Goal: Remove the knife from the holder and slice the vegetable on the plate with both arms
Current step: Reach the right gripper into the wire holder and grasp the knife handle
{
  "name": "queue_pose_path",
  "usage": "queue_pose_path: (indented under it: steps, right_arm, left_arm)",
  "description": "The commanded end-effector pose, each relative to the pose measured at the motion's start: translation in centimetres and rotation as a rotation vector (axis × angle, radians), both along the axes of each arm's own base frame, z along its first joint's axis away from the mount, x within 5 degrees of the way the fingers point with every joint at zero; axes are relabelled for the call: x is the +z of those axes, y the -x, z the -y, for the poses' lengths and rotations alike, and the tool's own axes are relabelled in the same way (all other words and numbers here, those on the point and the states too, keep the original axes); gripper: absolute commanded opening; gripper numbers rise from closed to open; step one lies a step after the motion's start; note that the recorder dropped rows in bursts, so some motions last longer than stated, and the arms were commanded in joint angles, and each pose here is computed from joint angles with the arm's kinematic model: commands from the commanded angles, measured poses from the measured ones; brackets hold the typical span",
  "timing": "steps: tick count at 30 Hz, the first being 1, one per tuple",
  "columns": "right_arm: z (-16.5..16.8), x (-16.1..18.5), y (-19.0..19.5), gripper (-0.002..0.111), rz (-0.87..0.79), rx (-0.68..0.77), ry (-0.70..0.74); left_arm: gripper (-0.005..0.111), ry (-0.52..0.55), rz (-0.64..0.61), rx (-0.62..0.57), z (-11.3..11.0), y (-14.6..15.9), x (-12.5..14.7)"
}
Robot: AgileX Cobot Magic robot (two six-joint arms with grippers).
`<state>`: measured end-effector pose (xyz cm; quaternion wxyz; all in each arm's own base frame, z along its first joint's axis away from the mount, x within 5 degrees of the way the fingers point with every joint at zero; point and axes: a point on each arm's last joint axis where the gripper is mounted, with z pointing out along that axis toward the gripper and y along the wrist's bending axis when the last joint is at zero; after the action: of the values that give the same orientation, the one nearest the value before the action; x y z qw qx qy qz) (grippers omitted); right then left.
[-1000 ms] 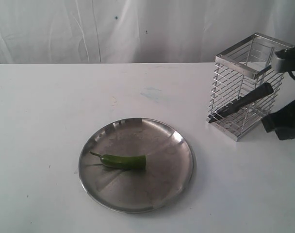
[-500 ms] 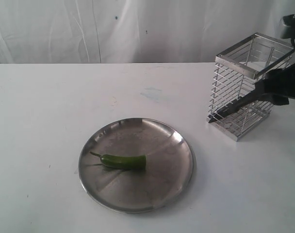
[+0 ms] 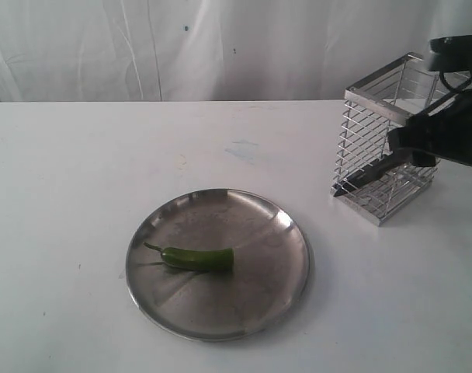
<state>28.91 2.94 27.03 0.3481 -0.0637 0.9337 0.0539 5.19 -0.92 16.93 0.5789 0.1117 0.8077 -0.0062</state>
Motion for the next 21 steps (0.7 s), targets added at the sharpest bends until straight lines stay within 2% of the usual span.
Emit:
queue_pose_path:
  steps: [1, 8, 16, 21]
  right_arm:
    - [0.0, -0.3, -0.7, 0.063, 0.022, -0.015, -0.007]
    - [-0.2, -1.3, -1.5, 0.058, 0.015, -0.022, -0.035]
    - [-0.2, -1.8, -1.9, 0.058, 0.016, -0.015, -0.024]
    - [-0.2, -1.8, -1.9, 0.043, 0.020, -0.014, -0.022]
  left_arm:
    - [0.000, 0.018, 0.003, -0.001, 0.1, 0.0, 0.0]
    - [0.000, 0.018, 0.003, -0.001, 0.1, 0.0, 0.0]
    - [0.000, 0.018, 0.003, -0.001, 0.1, 0.0, 0.0]
    - [0.000, 0.018, 0.003, -0.001, 0.1, 0.0, 0.0]
